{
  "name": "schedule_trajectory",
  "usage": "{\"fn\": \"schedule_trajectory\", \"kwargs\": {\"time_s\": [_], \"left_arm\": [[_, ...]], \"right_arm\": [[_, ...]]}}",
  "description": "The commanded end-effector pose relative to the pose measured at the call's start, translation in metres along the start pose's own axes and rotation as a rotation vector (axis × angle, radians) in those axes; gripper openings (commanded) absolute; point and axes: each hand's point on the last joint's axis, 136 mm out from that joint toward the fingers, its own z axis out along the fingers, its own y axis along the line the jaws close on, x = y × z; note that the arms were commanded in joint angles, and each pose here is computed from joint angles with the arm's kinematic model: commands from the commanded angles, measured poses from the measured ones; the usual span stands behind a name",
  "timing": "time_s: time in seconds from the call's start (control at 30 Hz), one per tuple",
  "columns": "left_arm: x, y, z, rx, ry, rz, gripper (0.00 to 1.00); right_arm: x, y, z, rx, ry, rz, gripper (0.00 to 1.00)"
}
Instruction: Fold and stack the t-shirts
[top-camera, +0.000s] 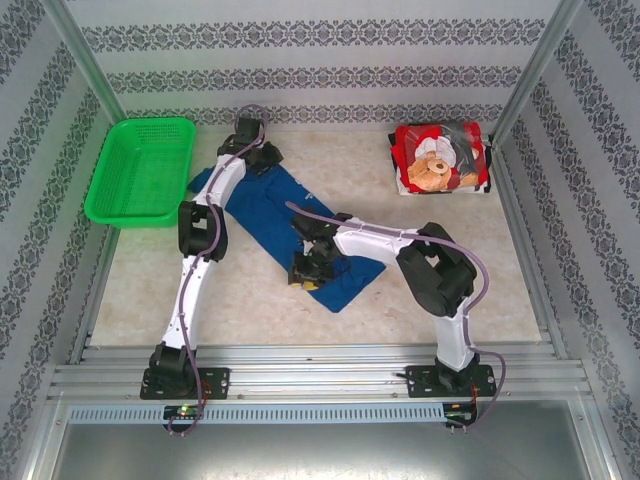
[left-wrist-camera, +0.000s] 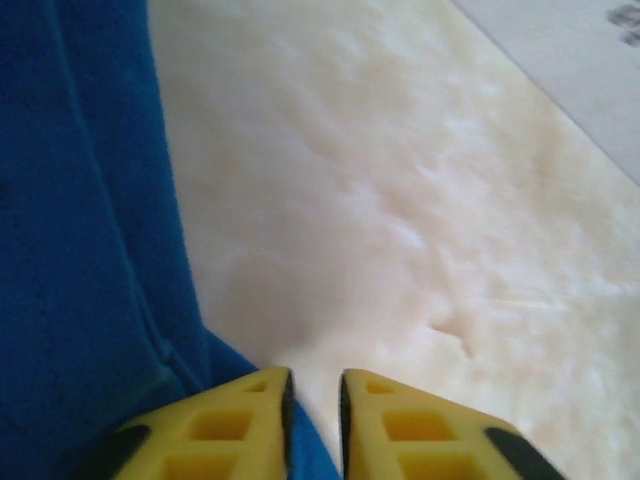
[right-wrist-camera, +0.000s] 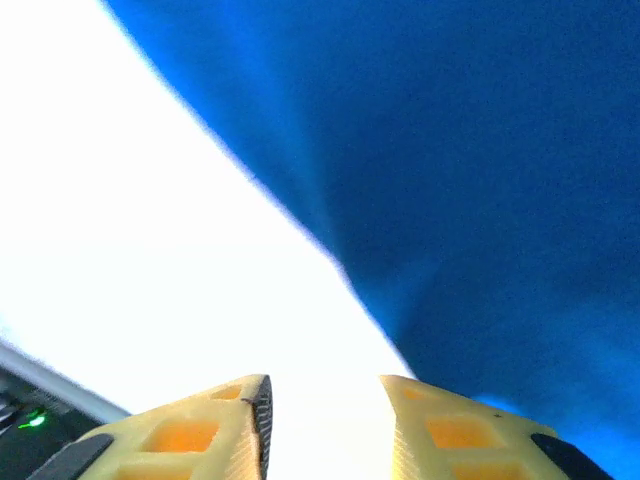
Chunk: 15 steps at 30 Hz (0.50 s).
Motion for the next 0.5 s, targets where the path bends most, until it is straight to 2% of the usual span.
{"fn": "schedule_trajectory", "kwargs": {"time_s": [0.0, 0.1, 0.17, 0.23, 0.3, 0.37, 0.47], "left_arm": [[0.003, -0.066, -0.025, 0.215, 0.05, -0.008, 0.34], [-0.022, -0.102, -0.081, 0.274, 0.003, 0.018, 0.61], [-0.036, -0.114, -0.12, 0.262, -0.047, 0.048, 0.67], [-0.043, -0.112, -0.149, 0.205, -0.094, 0.065, 0.68], [-0.034, -0.099, -0.165, 0.115, -0.098, 0.06, 0.68], [-0.016, -0.079, -0.166, 0.008, -0.088, 0.054, 0.64], [0.017, -0.04, -0.142, -0.127, -0.071, 0.041, 0.54]], "right_arm": [[0.003, 0.021, -0.051, -0.084, -0.058, 0.064, 0.38], [0.005, 0.003, -0.092, -0.045, -0.155, 0.018, 0.47], [-0.002, -0.015, -0.103, 0.001, -0.164, -0.037, 0.48], [-0.02, -0.04, -0.107, 0.092, -0.166, -0.1, 0.48], [-0.046, -0.065, -0.108, 0.161, -0.168, -0.149, 0.46], [-0.071, -0.078, -0.105, 0.18, -0.173, -0.185, 0.41], [-0.099, -0.096, -0.097, 0.195, -0.16, -0.196, 0.36]]}}
